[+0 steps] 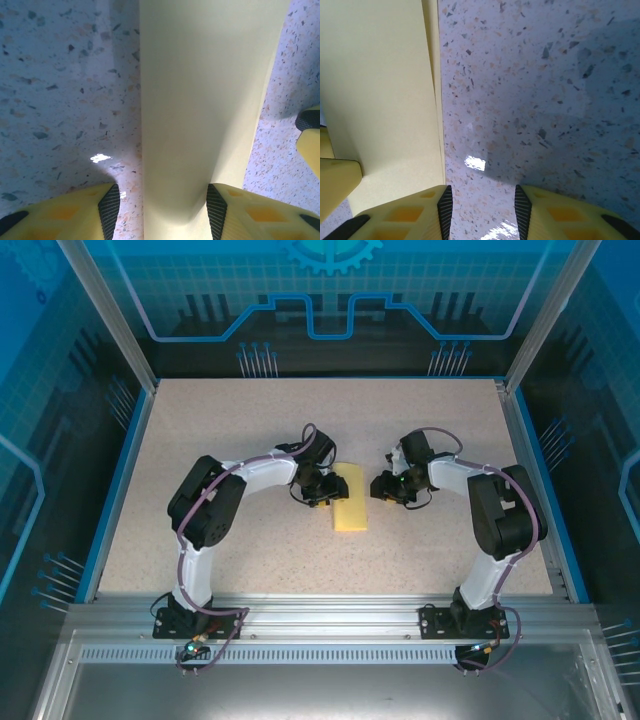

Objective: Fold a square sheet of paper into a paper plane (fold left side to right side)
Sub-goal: First fold in half a square sheet of paper at the center of the table.

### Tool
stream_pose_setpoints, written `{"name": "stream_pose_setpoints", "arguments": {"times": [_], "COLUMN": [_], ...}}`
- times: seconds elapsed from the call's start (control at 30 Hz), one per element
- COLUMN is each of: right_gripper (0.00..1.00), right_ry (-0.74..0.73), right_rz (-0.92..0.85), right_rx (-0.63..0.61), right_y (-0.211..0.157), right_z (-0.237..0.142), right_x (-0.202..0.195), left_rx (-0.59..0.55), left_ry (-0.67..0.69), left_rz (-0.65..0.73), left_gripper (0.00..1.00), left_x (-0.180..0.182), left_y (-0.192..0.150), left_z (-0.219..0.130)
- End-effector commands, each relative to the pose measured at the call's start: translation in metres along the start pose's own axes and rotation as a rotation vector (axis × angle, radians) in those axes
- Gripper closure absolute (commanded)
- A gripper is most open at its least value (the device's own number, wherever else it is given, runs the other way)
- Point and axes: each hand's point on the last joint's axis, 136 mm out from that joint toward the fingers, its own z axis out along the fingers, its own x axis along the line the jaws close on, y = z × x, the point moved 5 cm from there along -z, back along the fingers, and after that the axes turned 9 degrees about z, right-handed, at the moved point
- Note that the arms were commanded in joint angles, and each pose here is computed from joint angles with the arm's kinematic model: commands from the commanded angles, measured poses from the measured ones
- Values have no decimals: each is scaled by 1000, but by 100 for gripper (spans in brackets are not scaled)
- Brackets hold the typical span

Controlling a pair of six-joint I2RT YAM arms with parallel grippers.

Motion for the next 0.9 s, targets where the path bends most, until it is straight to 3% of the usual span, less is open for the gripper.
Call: {"name": "stream_pose_setpoints", "arguments": {"times": [0.0, 0.63, 0.87], "right_gripper": [60, 61, 66], "right_ry": [49, 88, 121], "right_rz": [6, -5, -6], "right_rx": [13, -7, 20], "right_y": [-4, -3, -5], "right_z": [-5, -17, -11], "right_x": [5, 16, 23], "left_rx": [59, 85, 82], "left_ry": [19, 34, 34], "left_rz": [40, 52, 53], "left_gripper": [46, 44, 44], "left_x": [-2, -1, -1], "left_y": [-12, -16, -16], "left_z": [24, 30, 30]}}
